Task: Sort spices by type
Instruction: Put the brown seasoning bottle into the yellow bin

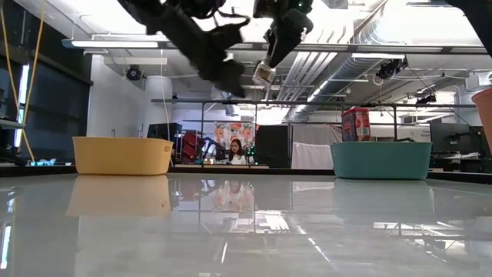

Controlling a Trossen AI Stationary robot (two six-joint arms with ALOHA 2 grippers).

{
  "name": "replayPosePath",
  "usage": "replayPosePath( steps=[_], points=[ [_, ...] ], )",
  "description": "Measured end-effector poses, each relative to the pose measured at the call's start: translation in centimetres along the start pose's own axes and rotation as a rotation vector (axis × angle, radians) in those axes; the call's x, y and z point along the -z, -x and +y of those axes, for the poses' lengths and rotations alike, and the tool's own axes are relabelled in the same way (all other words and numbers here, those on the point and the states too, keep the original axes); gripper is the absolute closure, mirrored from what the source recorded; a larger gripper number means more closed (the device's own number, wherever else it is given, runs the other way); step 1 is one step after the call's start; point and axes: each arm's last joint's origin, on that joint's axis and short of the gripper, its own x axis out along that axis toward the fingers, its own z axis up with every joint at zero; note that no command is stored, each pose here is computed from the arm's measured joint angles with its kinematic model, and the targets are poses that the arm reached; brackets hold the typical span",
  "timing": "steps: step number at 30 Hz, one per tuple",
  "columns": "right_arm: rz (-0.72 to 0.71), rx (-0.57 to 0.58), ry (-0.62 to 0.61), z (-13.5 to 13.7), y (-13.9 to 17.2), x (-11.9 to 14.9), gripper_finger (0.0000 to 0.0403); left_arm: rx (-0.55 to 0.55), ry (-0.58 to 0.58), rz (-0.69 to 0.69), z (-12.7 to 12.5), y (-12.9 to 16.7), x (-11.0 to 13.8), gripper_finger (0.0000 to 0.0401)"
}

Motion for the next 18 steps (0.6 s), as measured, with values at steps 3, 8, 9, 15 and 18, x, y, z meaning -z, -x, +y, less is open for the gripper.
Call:
replayPosePath(
  steps=[3, 8, 9, 15, 18],
  points=[
    [0.0, 0.002, -0.035, -0.7, 0.0, 0.5, 0.0233, 0.006, 0.107, 0.097, 1.2, 0.9, 1.8, 0.0149],
    [-0.008, -0.026, -0.132, -1.7, -0.6, 1.1, 0.0233, 0.004, 0.324, 0.143, 2.4, 3.7, 6.1, 0.0149],
    [0.004, -0.035, -0.163, -1.8, -1.1, 1.1, 0.0233, 0.007, 0.37, 0.133, 2.6, 4.5, 6.8, 0.0149],
    [0.086, -0.244, -0.259, -0.1, -7.0, -0.1, 0.0233, 0.014, 0.585, 0.038, 4.1, 8.3, 8.2, 0.0149],
    [0.154, -0.304, -0.22, 2.2, -10.5, -1.4, 0.0233, -0.024, 0.641, -0.026, 5.2, 9.4, 7.7, 0.0149]
  ],
)
